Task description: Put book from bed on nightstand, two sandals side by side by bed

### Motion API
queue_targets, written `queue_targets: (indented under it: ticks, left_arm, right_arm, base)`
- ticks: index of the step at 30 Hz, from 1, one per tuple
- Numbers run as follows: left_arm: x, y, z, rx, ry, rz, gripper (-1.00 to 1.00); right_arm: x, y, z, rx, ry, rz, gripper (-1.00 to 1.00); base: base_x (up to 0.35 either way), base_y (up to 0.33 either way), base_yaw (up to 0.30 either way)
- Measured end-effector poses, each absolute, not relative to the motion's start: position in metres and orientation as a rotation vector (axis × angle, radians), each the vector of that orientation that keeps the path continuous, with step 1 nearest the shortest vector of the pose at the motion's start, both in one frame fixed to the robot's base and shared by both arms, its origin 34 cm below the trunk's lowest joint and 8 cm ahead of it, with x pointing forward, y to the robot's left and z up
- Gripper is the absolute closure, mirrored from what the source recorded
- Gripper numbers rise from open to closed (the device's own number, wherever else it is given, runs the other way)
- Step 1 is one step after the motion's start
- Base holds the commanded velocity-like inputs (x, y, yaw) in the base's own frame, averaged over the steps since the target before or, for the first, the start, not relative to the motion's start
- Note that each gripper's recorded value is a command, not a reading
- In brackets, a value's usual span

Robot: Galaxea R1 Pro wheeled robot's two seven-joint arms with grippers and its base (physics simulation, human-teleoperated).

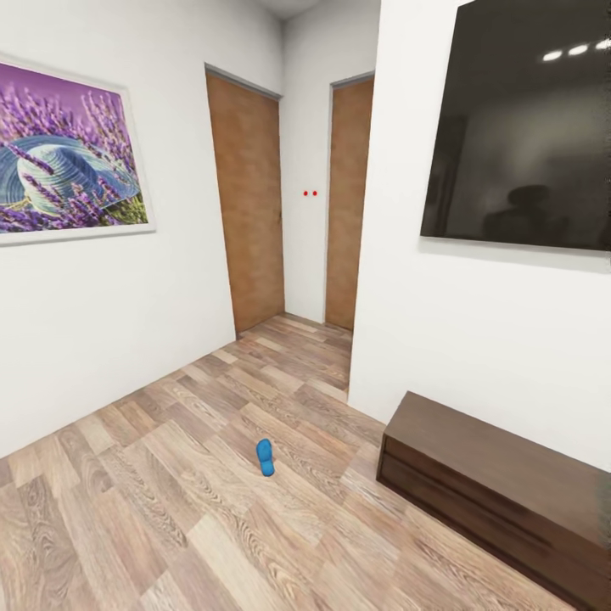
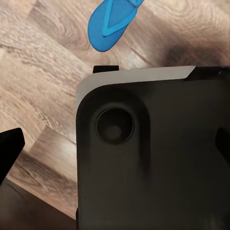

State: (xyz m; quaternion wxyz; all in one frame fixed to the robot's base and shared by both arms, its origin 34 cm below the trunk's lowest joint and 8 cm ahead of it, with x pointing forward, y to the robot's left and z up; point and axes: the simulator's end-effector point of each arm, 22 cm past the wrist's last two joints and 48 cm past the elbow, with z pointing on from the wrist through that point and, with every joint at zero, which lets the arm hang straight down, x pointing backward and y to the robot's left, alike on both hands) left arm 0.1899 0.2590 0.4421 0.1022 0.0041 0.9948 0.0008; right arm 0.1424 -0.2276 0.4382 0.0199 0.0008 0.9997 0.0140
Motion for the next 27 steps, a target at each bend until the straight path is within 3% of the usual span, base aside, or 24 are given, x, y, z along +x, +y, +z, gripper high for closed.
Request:
queue_targets:
  ticks: [27]
  left_arm:
    - [0.1897,0.2591,0.4421,0.011,2.937,0.002,-1.00]
  right_arm:
    - [0.1430,-0.2276,0.4382,0.002,3.100,0.043,-1.00]
  base:
    - [0.003,0.012,-0.009]
